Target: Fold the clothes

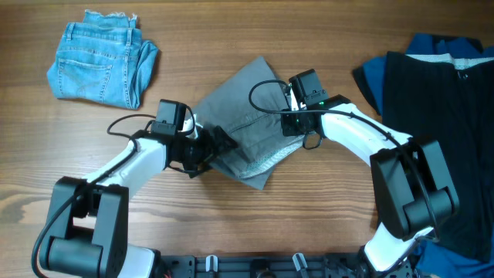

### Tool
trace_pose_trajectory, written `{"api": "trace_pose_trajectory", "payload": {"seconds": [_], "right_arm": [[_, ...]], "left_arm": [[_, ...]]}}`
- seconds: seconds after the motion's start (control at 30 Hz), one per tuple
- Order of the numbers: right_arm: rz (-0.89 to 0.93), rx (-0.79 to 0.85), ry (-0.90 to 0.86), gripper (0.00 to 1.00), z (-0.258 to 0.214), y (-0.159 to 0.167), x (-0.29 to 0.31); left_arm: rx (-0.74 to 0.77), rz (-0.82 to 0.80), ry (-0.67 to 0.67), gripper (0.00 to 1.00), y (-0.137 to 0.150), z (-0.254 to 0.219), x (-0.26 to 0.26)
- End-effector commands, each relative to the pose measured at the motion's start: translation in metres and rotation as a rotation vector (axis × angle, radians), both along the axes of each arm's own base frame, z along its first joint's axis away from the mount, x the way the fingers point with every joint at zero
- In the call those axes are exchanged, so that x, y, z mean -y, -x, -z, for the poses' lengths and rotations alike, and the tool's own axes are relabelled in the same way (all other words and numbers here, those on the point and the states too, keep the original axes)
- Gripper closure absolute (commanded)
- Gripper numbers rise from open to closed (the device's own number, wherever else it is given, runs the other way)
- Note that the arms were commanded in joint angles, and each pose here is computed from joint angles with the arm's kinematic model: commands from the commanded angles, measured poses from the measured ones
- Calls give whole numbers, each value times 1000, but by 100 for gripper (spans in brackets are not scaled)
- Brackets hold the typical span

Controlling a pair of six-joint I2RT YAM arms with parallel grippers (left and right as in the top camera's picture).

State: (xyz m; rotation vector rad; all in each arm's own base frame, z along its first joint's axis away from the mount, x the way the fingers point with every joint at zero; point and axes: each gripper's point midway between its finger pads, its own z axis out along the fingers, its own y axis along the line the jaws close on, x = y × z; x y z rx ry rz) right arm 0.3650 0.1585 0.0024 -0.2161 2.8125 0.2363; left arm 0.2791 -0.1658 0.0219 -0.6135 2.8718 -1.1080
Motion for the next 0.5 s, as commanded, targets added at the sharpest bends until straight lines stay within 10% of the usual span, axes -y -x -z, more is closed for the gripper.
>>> {"api": "trace_pose_trajectory", "payload": {"seconds": [0.0,0.17,0.23,0.3,0.47], "right_arm": [[-7,-93,13,95,28,16,3],[-14,-101,-2,96,28,18,0],[-16,-108,-8,96,28,20,0],[-16,-129,2,96,28,25,2],[-57,-201,44,96,-21,33,15]], "left_arm": [[-40,-186,-26,0,-8,31,-5],[8,-284,16,7,-40,51,10],[-6,-292,-4,30,-40,69,7],[34,-219,-58,90,-35,80,3],[114,-85,-37,96,-33,66,8]]}}
